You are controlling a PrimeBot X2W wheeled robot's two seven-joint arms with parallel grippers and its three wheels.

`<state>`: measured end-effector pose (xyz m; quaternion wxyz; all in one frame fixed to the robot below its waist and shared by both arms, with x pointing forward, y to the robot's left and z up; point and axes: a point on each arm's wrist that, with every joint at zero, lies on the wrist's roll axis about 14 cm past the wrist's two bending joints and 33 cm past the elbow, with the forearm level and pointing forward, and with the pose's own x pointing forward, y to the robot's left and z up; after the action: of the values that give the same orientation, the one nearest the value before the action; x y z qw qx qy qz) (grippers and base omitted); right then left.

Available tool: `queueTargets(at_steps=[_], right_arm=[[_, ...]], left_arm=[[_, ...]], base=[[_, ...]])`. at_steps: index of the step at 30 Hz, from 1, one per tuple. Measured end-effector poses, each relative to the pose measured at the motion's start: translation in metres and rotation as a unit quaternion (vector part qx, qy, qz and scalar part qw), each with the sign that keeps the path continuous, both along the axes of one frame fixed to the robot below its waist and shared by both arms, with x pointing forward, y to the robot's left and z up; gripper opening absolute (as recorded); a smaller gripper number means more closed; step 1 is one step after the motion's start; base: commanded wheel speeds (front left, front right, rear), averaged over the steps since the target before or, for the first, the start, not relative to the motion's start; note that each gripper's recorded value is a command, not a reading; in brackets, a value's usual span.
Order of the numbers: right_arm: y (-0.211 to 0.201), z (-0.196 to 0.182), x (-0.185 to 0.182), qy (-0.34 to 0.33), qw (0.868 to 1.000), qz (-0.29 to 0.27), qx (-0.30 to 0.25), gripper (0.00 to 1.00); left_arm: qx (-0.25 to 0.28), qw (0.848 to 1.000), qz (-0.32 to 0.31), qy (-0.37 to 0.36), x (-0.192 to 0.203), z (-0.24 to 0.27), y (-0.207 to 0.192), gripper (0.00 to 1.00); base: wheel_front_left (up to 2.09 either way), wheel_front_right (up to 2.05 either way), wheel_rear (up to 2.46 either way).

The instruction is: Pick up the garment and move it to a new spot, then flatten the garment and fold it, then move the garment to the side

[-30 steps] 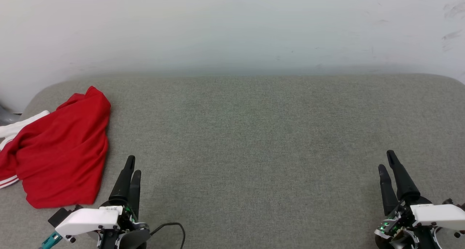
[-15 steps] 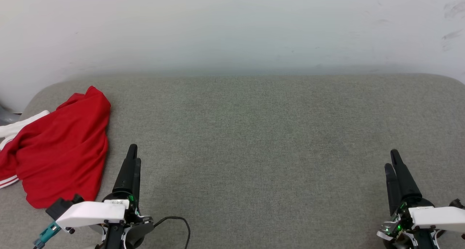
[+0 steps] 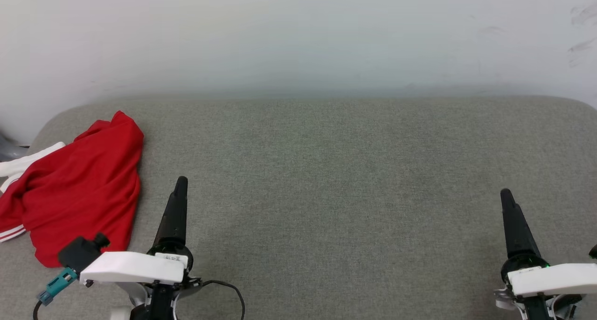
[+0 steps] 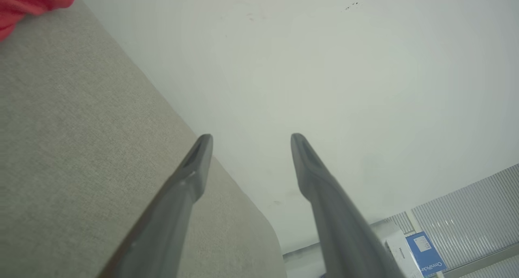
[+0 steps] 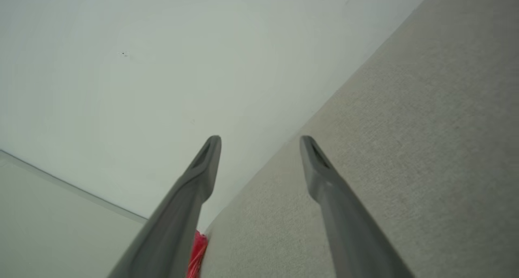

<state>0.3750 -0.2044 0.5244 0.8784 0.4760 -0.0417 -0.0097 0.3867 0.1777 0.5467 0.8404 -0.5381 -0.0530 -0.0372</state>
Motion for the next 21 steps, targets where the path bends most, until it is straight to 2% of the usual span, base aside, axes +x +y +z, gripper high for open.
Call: queueTargets(at_steps=[10,21], right_arm=[[0.005,0.007,-0.004,-0.007,0.993,0.003,-0.118,1.0],[0.015,0.014,-0.005,-0.011,0.98,0.02,-0.2,1.0]], left_arm=[[0.119,0.993,0.0,-0.005,-0.003,-0.002,-0.009,1.0],[0.223,0.975,0.005,-0.018,-0.005,0.001,-0.014,1.0]], base=[[0.0,0.0,0.0],[0.0,0.0,0.0]])
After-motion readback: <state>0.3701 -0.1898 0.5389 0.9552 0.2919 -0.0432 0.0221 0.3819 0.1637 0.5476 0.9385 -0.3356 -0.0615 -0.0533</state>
